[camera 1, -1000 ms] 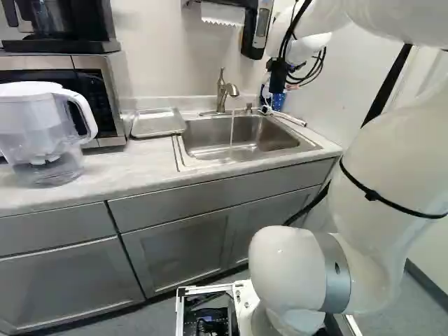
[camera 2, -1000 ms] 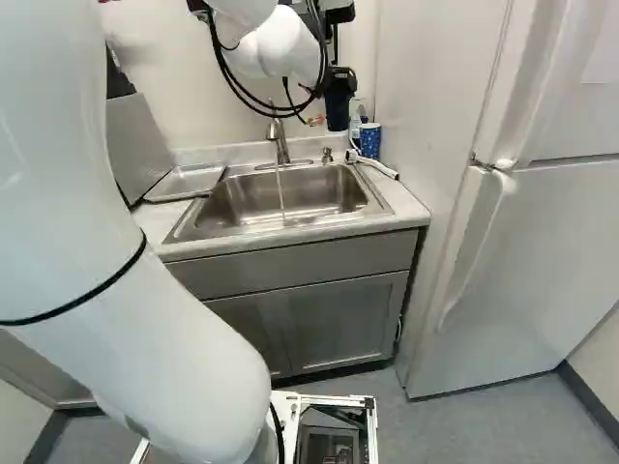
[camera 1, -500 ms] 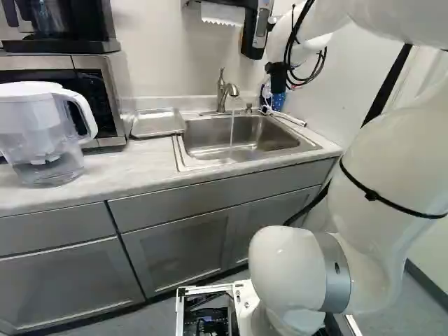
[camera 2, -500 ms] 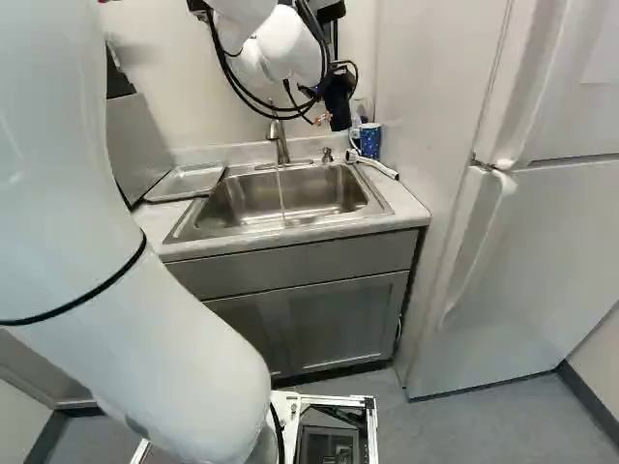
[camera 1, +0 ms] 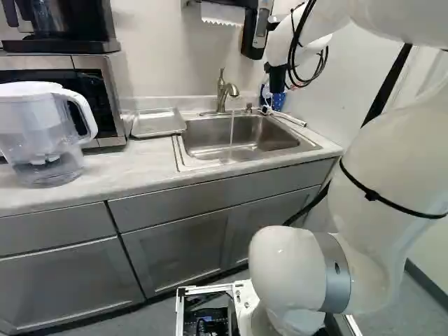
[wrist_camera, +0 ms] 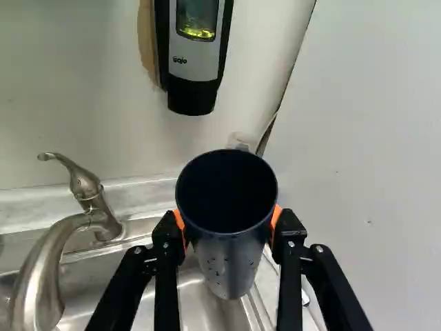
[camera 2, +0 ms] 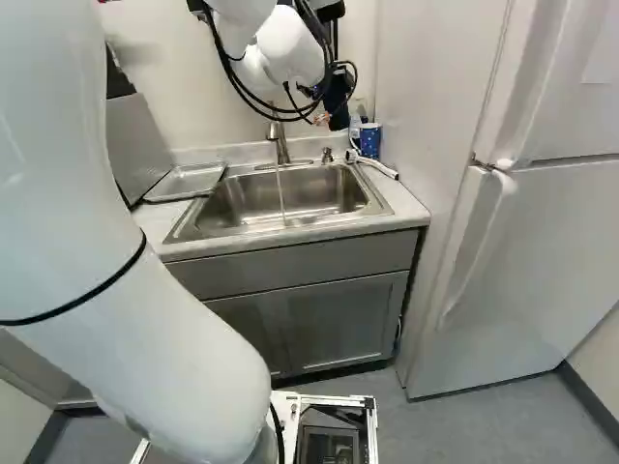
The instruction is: Rinse the cup and place it in the tray
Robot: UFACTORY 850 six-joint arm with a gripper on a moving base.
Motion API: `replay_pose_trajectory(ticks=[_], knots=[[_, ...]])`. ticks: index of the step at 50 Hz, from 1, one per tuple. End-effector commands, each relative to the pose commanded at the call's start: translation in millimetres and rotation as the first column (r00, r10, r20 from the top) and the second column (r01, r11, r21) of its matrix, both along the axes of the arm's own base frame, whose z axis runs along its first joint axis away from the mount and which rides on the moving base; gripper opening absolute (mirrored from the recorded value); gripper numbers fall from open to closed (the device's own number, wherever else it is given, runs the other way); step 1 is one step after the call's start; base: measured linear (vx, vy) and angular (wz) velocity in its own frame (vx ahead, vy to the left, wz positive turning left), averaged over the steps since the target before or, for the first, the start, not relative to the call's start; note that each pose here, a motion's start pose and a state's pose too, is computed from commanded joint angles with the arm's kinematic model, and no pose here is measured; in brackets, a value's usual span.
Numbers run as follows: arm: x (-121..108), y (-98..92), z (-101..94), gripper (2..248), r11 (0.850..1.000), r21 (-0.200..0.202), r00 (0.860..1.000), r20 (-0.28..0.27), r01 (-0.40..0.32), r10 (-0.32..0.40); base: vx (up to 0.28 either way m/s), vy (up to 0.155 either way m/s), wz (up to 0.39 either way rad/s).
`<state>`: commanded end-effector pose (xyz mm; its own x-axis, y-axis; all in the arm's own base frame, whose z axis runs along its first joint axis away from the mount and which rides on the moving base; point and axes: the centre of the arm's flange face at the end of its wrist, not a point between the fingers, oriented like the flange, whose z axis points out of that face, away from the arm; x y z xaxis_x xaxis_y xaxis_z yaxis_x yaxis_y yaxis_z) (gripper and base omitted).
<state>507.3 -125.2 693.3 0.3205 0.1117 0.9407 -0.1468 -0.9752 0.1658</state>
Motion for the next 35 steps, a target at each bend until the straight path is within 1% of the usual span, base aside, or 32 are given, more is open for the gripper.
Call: replay_pose_trajectory(ticks=[12, 25, 35], knots=[[-0.5, 0.8, 0.8, 126, 1.000, -0.001, 1.000, 0.010, -0.004, 0.004, 0.000, 0.000, 0.000], [-4.3, 5.8, 0.8, 126, 1.000, 0.000, 1.000, 0.010, -0.012, 0.012, 0.000, 0.000, 0.000], [-4.6, 10.0, 0.9, 126, 1.000, 0.019, 1.000, 0.016, -0.011, 0.011, 0.000, 0.000, 0.000]])
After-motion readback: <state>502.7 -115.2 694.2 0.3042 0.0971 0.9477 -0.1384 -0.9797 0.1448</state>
